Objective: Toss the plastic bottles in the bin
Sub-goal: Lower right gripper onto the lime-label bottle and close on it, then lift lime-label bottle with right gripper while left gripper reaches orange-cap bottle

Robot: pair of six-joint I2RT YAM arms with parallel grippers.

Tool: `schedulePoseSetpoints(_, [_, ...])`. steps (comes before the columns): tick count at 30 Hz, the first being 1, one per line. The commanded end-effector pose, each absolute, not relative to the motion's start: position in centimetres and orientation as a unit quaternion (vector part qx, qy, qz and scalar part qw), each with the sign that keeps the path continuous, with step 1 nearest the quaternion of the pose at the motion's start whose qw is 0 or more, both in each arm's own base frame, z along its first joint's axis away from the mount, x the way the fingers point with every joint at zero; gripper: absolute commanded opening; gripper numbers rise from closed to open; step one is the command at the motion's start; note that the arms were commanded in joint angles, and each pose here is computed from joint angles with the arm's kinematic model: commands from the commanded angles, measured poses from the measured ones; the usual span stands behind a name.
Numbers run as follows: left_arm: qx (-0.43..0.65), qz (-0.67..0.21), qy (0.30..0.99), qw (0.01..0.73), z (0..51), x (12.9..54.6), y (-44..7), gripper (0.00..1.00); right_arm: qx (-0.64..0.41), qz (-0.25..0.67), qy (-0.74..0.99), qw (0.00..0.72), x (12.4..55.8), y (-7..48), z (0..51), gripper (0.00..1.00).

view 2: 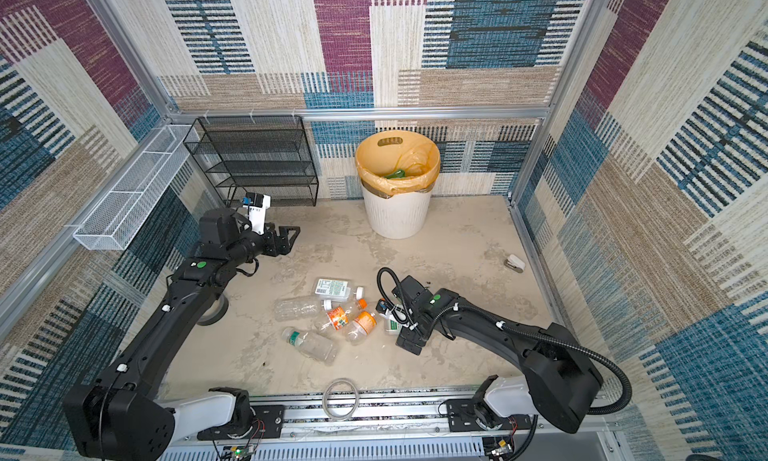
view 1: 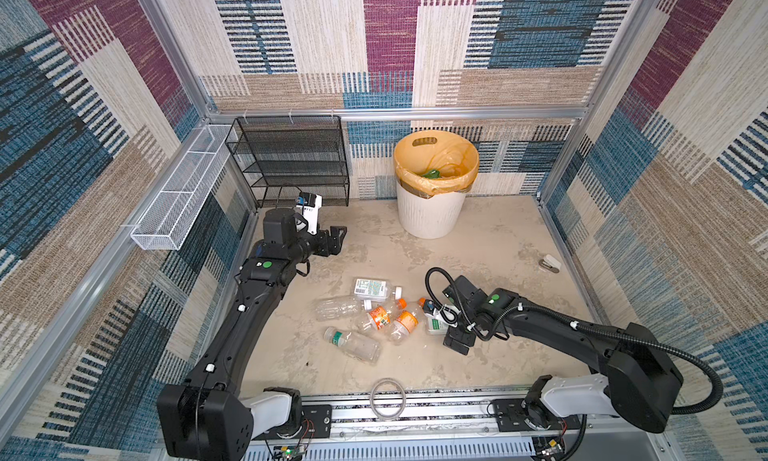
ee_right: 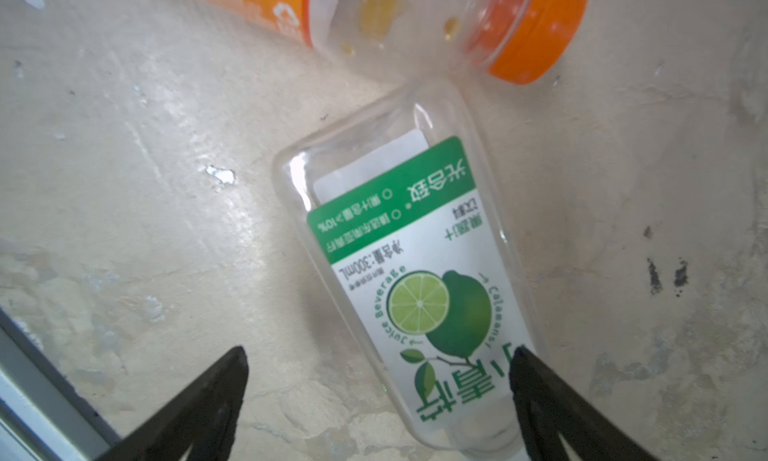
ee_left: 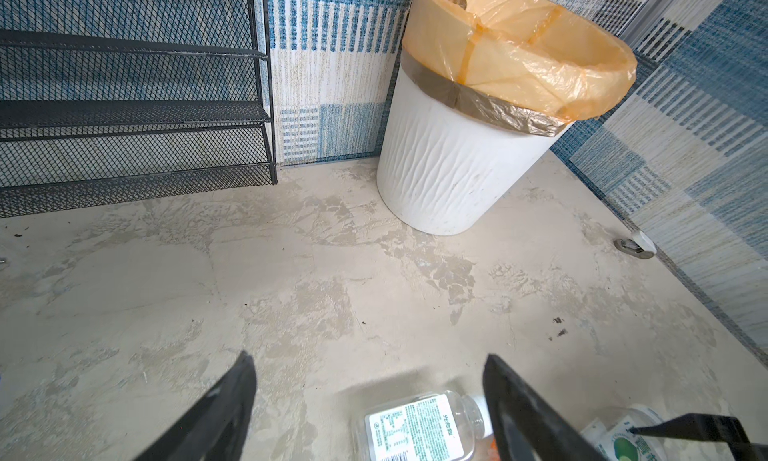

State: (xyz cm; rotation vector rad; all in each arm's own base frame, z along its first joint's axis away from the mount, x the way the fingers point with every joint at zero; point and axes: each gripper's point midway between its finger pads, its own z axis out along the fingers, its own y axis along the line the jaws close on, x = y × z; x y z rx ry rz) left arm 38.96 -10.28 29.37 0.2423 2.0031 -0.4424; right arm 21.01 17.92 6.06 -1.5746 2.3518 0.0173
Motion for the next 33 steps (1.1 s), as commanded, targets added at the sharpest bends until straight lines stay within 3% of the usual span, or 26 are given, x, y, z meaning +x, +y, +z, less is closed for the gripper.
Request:
schedulePoseSetpoints(1, [0.097,-0.195,0.827,0.517,29.7,39.1,-10.5,0.86,-0.565,0.002,0.802,0.195,23.1,18.7,6.9,0.99])
schedulePoseSetpoints(18, [0.094,-0.194,0.832,0.510,29.1,39.4,-10.2,0.86,-0.595,0.031,0.785,0.169,25.1,19.8,4.3,1.00])
schedulePoseSetpoints(26, [0.094,-0.194,0.833,0.509,28.9,39.5,-10.2,0.86,-0.589,0.040,0.793,0.154,24.6,19.8,3.4,0.89])
schedulePoseSetpoints(33, [0.093,-0.199,0.834,0.507,28.8,39.6,-10.3,0.85,-0.577,0.046,0.800,0.156,23.8,19.3,3.7,0.71])
